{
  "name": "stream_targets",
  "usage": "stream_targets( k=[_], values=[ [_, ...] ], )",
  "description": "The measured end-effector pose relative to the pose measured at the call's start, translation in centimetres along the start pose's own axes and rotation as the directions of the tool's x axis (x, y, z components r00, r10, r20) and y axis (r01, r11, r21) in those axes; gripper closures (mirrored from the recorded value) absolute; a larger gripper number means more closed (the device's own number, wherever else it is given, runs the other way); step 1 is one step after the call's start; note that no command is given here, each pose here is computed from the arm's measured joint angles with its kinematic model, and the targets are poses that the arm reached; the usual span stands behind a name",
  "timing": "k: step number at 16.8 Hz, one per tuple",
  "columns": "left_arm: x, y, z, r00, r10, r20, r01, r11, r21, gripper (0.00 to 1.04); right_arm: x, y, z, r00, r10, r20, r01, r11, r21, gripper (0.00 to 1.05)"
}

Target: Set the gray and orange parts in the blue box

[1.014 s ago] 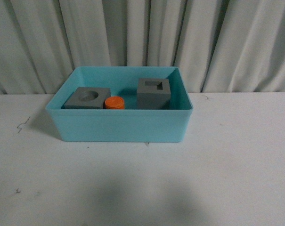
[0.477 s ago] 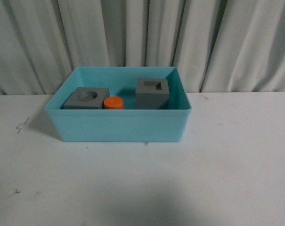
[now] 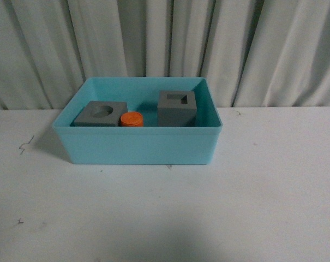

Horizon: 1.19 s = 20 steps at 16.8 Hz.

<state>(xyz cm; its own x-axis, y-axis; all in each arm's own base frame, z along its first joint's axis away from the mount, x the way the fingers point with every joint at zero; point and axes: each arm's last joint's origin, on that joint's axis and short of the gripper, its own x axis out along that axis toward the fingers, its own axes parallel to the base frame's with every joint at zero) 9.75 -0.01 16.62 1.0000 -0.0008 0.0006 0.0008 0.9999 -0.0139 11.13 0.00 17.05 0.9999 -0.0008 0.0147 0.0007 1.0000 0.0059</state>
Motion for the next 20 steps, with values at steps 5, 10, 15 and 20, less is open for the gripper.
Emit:
stream_targets(
  k=[5, 10, 15, 20],
  values=[
    [0.0, 0.0, 0.0, 1.0, 0.0, 0.0, 0.0, 1.0, 0.0, 0.07, -0.8, 0.0, -0.5, 0.999, 0.0, -0.047, 0.0, 1.0, 0.0, 1.03],
    [0.0, 0.0, 0.0, 1.0, 0.0, 0.0, 0.0, 1.0, 0.0, 0.07, -1.4, 0.0, -0.3, 1.0, 0.0, -0.008, 0.0, 1.0, 0.0, 1.03],
    [0.0, 0.0, 0.0, 1.0, 0.0, 0.0, 0.0, 1.0, 0.0, 0.07, -1.4, 0.0, -0.3, 1.0, 0.0, -0.009, 0.0, 1.0, 0.0, 1.03],
    [0.0, 0.0, 0.0, 1.0, 0.0, 0.0, 0.0, 1.0, 0.0, 0.07, -1.4, 0.0, -0.3, 1.0, 0.0, -0.009, 0.0, 1.0, -0.002, 0.64]
  ],
)
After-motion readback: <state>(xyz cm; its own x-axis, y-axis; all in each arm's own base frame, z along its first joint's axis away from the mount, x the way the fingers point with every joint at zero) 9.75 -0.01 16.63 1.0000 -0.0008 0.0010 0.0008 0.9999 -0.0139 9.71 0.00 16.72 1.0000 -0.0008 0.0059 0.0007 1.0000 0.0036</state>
